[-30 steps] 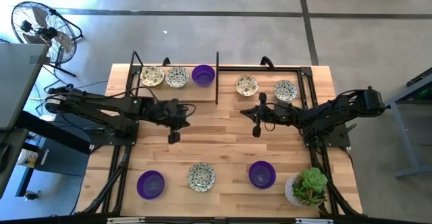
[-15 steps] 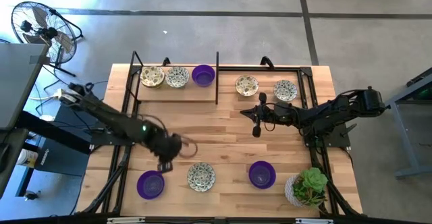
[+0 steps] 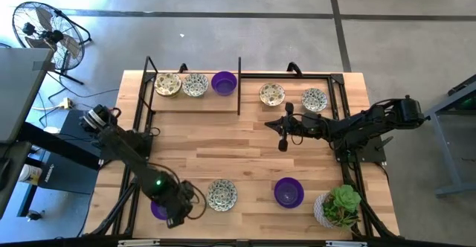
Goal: Pick & Place Mini bowls
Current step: Stack the left violet bowl on top of the other violet bowl on the shelf
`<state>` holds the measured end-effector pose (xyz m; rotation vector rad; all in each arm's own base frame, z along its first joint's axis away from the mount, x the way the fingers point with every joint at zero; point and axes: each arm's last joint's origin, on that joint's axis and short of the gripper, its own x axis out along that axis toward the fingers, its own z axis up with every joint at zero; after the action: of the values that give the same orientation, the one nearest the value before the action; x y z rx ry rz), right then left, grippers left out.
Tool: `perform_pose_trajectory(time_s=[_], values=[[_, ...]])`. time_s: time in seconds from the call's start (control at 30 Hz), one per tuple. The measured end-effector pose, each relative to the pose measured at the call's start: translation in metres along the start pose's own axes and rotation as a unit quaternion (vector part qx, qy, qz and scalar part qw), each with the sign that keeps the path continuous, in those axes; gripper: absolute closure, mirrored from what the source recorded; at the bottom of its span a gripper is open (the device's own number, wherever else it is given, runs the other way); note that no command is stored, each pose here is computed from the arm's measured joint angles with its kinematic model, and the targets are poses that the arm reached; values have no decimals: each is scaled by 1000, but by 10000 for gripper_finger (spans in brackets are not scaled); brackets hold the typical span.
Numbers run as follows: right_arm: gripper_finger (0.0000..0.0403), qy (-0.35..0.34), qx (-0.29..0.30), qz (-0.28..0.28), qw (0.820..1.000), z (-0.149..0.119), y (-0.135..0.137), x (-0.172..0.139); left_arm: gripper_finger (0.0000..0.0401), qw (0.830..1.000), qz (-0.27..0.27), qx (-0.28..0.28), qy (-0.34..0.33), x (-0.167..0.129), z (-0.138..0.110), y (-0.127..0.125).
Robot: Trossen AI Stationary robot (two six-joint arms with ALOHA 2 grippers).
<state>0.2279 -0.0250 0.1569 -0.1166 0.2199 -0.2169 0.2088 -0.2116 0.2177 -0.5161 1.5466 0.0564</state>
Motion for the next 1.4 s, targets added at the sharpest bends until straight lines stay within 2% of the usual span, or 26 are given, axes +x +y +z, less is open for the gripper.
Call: perform_pose_trajectory(time_s=[0.17, 0.37, 0.53, 0.73, 0.87, 0.97, 1.07, 1.2, 1.4], values=[[403, -2, 0, 9, 1000, 0, 1, 0, 249, 993, -41, -111, -21, 4, -10, -15], [403, -3, 0, 9, 1000, 0, 1, 0, 249, 977, -18, -209, -34, 14, -14, -16], [403, -3, 0, 12, 1000, 0, 1, 0, 249, 974, -8, -227, -16, 32, -10, -20], [403, -3, 0, 12, 1000, 0, 1, 0, 250, 965, 34, -260, -3, 51, -9, -17], [403, -8, 1, 12, 1000, 1, 1, 0, 282, 965, 40, -257, -4, 52, -8, -16], [403, -9, 2, 11, 1000, 2, 0, 0, 338, 967, 52, -249, 3, 48, -1, -12], [402, -15, 2, 11, 1000, 3, 0, 0, 390, 971, 73, -228, -11, 30, 5, -9], [403, -18, 4, 11, 1000, 3, 0, 0, 389, 973, 113, -194, -53, -2, 18, 6], [402, -22, 6, 10, 1000, 4, 0, 0, 396, 972, 169, -126, -100, -42, 51, 45]])
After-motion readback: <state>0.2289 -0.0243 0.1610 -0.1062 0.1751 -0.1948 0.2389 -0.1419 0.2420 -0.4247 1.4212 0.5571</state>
